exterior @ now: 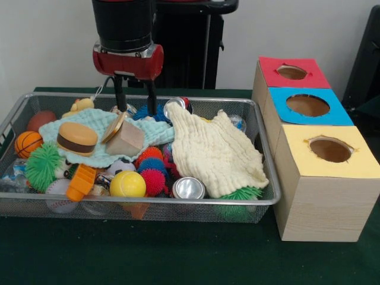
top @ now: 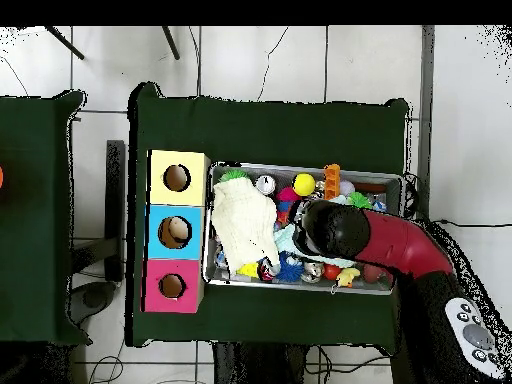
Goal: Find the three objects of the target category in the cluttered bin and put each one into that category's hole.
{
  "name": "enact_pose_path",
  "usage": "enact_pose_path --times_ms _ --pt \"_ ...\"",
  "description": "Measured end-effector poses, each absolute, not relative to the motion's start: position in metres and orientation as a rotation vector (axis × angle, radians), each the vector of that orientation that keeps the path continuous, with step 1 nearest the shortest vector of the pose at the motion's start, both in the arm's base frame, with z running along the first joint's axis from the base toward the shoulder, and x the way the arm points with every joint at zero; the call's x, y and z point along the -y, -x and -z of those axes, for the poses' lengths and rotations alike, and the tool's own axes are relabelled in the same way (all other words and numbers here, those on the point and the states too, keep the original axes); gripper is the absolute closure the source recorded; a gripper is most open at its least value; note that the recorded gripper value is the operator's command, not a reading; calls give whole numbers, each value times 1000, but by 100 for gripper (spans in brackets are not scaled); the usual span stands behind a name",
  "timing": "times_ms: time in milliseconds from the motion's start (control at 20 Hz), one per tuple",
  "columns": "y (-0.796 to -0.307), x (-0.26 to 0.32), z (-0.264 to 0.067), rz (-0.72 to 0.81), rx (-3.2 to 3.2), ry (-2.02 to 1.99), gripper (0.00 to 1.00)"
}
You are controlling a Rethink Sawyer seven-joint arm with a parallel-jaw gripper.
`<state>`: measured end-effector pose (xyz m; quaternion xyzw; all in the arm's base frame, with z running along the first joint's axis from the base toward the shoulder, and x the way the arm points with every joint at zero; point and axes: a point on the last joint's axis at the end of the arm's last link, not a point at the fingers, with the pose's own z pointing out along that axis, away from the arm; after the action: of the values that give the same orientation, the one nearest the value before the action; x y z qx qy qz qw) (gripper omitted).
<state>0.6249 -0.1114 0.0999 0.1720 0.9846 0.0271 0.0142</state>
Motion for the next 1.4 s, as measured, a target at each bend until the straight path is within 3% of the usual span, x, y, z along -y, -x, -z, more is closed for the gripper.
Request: enact_pose_path --times_ms 1400 --pt "-654 89 -111 -22 -3018 -410 0"
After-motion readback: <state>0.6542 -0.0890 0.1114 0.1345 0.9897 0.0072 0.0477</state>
